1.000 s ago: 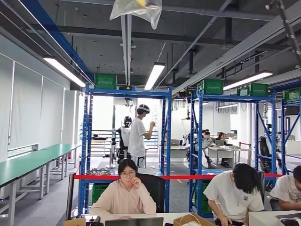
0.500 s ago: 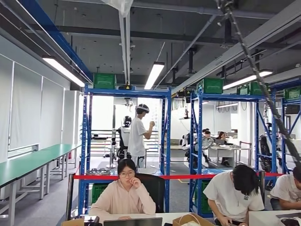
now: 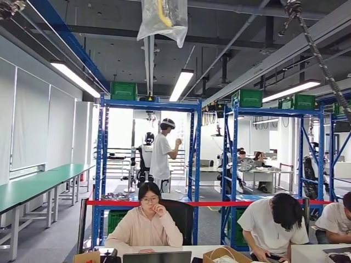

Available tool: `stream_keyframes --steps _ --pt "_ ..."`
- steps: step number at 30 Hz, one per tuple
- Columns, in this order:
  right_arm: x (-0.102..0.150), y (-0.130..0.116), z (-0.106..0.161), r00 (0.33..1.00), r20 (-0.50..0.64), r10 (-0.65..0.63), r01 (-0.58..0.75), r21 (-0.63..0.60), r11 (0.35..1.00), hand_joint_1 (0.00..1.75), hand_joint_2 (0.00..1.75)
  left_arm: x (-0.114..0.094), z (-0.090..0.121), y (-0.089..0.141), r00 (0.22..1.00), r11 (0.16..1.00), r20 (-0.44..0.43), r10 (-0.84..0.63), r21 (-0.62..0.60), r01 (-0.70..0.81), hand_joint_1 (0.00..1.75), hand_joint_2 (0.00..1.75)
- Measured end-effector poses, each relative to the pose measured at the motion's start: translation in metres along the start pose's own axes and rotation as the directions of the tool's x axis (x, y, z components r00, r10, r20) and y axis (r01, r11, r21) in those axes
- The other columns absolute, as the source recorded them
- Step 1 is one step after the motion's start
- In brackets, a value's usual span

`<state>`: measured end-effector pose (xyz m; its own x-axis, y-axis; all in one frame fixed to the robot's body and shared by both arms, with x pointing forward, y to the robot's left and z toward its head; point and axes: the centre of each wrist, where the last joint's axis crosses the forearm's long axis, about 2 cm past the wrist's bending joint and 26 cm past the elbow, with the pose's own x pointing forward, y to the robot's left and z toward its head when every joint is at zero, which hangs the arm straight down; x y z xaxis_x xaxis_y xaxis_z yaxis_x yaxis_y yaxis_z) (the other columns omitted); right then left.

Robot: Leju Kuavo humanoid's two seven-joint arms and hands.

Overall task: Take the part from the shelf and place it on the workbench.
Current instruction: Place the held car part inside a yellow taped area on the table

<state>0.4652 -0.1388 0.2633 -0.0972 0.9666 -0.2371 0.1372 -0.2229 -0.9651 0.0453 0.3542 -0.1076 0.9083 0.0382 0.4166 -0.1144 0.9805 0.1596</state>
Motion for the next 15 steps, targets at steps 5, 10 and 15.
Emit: stream_keyframes --steps 5,10,15 --pt "-0.001 0.014 0.006 0.999 -0.035 -0.001 0.002 0.028 1.000 1.75 1.75 0.003 -0.001 0.000 0.999 1.000 0.034 -0.004 0.010 0.004 0.00 1.75" --pt "0.003 0.029 0.013 0.999 -0.046 0.004 -0.001 0.059 0.998 1.75 1.75 0.003 -0.001 0.000 0.999 1.000 0.054 -0.010 0.014 0.010 0.00 1.75" --pt "0.003 0.035 0.016 0.998 -0.053 0.017 -0.014 0.060 0.998 1.75 1.75 0.003 -0.001 -0.002 0.998 1.000 0.064 -0.020 0.016 0.019 0.00 1.75"
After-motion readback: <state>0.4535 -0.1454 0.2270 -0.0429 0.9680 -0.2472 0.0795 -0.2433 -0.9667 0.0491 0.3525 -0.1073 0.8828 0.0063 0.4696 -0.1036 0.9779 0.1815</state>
